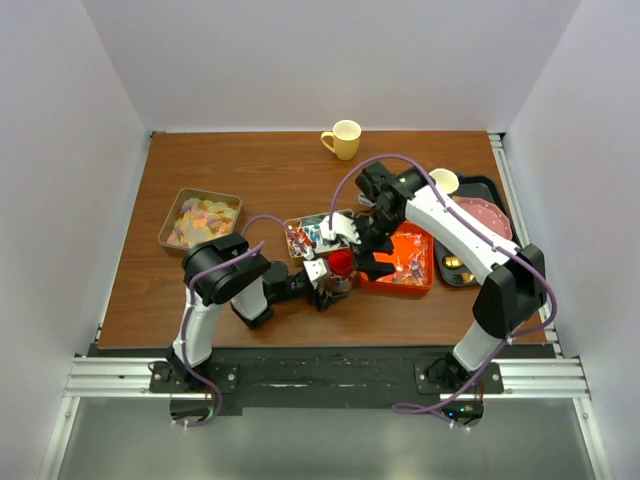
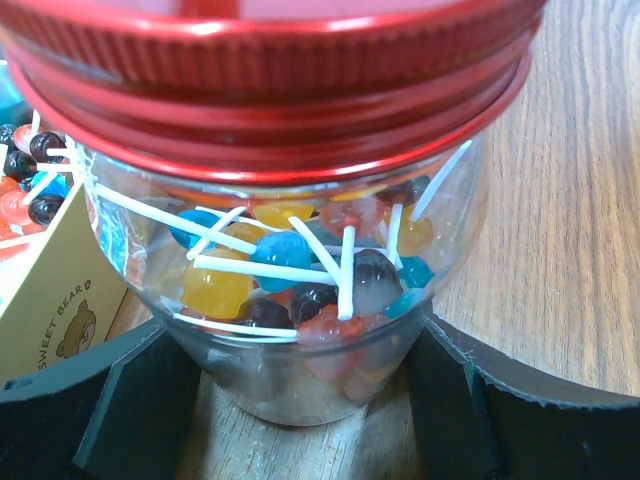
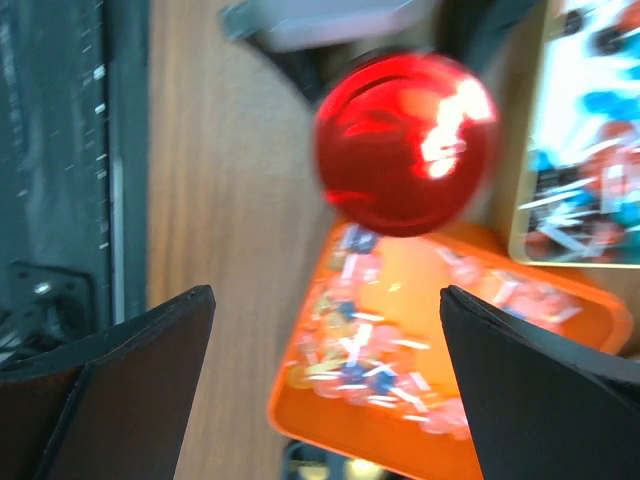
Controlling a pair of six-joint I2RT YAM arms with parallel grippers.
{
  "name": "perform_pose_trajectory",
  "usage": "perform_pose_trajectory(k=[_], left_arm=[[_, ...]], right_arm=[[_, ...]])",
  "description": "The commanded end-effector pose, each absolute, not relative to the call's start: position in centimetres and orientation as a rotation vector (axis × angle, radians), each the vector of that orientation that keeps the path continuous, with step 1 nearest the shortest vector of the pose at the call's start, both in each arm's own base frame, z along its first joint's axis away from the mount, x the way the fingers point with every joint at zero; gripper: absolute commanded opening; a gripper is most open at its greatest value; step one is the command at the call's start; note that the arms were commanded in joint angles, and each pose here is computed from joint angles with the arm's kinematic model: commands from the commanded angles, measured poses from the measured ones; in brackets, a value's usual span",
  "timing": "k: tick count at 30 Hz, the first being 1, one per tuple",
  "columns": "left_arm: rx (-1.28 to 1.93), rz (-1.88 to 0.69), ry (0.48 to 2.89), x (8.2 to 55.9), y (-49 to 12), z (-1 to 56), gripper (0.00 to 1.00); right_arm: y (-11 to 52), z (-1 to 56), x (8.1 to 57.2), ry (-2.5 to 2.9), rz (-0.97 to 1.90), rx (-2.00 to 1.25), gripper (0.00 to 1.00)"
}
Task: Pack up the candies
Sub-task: Screw the bottle lid onto the packing bottle.
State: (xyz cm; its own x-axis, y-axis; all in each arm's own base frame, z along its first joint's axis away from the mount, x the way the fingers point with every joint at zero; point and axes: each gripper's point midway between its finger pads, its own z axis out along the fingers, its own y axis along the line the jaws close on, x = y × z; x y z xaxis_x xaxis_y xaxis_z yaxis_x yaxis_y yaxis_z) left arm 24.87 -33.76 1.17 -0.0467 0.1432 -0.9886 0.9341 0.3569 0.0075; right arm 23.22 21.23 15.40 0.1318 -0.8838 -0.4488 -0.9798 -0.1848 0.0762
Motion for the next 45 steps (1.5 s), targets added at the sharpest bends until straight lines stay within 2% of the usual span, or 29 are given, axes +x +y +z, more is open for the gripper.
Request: perform_pose_trajectory(k=[1, 12, 33, 45], left_arm=[[1.036, -0.777, 1.572, 25.3, -32.2, -1.9, 0.00], [1.031, -0.763, 1.591, 25.7, -32.2, -2.3, 0.00], [1.001, -0.772, 1.621, 26.1, -32.1, -2.7, 0.00], [1.017, -0.783, 1.615, 25.8, -32.2, -2.7, 0.00]], right_arm=[[23.9, 17.3, 24.9, 1.744, 0.621, -2.128, 0.99], [26.8, 15.9, 23.7, 1.680, 0.739, -2.234, 0.99], [20.6, 14.6, 19.4, 1.864, 0.652, -2.285, 0.97], [22.8, 17.7, 25.1, 1.814, 0.573, -2.177, 0.97]])
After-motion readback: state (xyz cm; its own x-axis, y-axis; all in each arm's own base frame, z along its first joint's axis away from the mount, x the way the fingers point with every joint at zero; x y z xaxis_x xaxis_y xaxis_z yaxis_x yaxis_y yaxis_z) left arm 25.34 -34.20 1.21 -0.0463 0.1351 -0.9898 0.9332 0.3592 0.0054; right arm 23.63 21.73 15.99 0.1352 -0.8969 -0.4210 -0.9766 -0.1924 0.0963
